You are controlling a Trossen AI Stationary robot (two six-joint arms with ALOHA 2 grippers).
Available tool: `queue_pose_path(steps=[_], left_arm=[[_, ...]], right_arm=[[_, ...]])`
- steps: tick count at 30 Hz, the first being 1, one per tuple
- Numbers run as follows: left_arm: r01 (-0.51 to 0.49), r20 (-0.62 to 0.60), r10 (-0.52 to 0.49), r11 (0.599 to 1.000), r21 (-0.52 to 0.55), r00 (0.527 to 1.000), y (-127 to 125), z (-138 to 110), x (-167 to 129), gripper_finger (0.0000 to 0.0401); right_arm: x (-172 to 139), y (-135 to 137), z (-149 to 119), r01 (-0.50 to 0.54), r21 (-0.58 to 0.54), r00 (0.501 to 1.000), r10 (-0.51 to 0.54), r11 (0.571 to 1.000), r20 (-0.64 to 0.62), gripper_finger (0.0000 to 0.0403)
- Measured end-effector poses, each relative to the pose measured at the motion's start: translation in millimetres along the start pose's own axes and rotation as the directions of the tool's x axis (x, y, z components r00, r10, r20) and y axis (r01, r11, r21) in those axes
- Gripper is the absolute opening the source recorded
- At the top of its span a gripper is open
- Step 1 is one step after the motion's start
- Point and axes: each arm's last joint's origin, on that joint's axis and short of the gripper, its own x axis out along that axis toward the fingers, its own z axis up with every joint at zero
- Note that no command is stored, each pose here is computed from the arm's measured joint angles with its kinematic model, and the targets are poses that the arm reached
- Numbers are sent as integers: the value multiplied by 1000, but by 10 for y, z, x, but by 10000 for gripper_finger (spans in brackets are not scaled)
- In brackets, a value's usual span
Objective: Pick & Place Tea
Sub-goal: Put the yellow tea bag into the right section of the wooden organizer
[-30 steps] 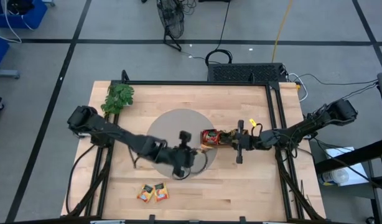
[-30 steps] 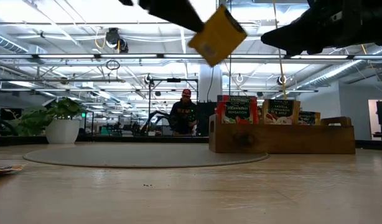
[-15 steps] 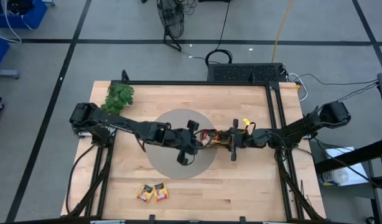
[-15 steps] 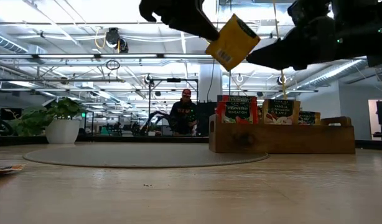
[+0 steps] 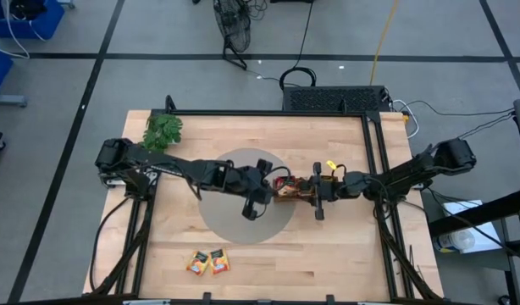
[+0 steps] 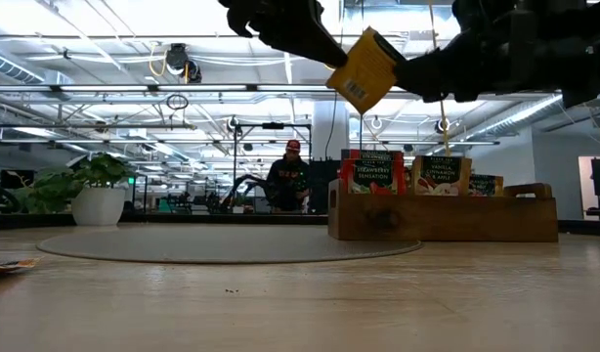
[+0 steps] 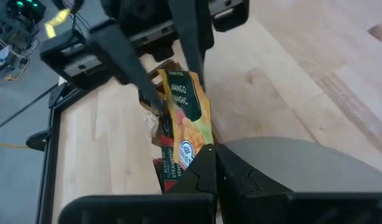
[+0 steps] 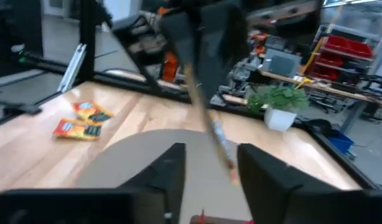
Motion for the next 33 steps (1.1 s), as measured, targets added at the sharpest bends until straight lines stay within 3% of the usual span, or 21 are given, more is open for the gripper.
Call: queue_pose_path(steps=[5,7,12,21,28,33], left_arm=[[13,7,-13,1000,-27,1000,36,-18,5,0],[16,8,-16,999,-46,1000,48,-24,6,1],[18,6,-18,997,-80,1000,48,-27,6,5],[10,-5,-11,991,-131,1000,53,-35,4,7],[2,-7,-3,995,-102,1000,53,-33,3,7],[-9,-31,6,995,-104,1000,57,-54,3,7]], right_arm=[[24,5,-19,-90,-47,996,91,995,26,19],[25,18,16,-93,-57,993,97,994,66,7],[11,43,95,-74,-83,987,85,994,137,1],[-195,0,218,226,-56,974,-227,973,-19,0],[-336,60,328,218,-24,976,-219,976,-17,0],[-454,95,343,275,-56,952,-280,960,-125,0]])
